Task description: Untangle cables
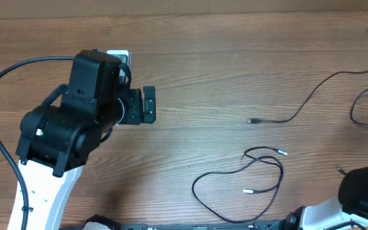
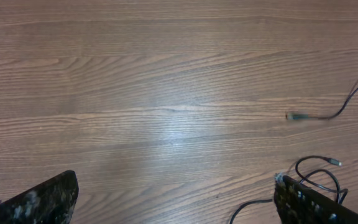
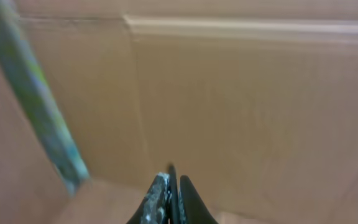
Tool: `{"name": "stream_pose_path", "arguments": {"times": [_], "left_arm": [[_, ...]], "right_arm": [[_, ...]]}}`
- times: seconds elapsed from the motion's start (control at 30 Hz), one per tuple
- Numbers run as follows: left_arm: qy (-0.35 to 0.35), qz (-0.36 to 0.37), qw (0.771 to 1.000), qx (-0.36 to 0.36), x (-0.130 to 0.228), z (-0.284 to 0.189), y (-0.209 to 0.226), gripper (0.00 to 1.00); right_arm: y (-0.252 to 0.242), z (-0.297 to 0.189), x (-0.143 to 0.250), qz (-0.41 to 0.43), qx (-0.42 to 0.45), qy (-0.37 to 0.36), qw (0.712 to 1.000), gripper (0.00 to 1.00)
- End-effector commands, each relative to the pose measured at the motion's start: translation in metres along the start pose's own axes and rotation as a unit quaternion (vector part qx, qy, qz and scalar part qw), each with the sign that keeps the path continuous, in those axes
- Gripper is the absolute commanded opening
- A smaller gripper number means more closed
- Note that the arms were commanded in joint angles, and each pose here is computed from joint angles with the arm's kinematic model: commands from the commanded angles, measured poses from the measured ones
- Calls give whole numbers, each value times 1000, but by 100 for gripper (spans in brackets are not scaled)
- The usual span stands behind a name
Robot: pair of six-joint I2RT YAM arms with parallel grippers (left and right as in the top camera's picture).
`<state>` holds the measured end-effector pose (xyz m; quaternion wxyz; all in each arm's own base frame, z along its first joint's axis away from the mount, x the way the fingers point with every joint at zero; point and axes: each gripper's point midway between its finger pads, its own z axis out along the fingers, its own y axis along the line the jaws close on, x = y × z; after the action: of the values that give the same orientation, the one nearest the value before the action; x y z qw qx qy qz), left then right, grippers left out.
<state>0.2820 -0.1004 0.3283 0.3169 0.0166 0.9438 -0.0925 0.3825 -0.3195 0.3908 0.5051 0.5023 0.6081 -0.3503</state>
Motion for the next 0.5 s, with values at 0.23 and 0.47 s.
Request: {"name": "stream_pose_path", "arguments": {"times": [0.23,0.47], "left_arm": [[-13,-4,1000,-2,-6,-5,1,100],[-13,-4,1000,-3,-6,-5,2,100]], "right_arm": [[-52,53,9,206,-51,103,972,4],[-125,63,-40,252,-10,44,967,4]]}}
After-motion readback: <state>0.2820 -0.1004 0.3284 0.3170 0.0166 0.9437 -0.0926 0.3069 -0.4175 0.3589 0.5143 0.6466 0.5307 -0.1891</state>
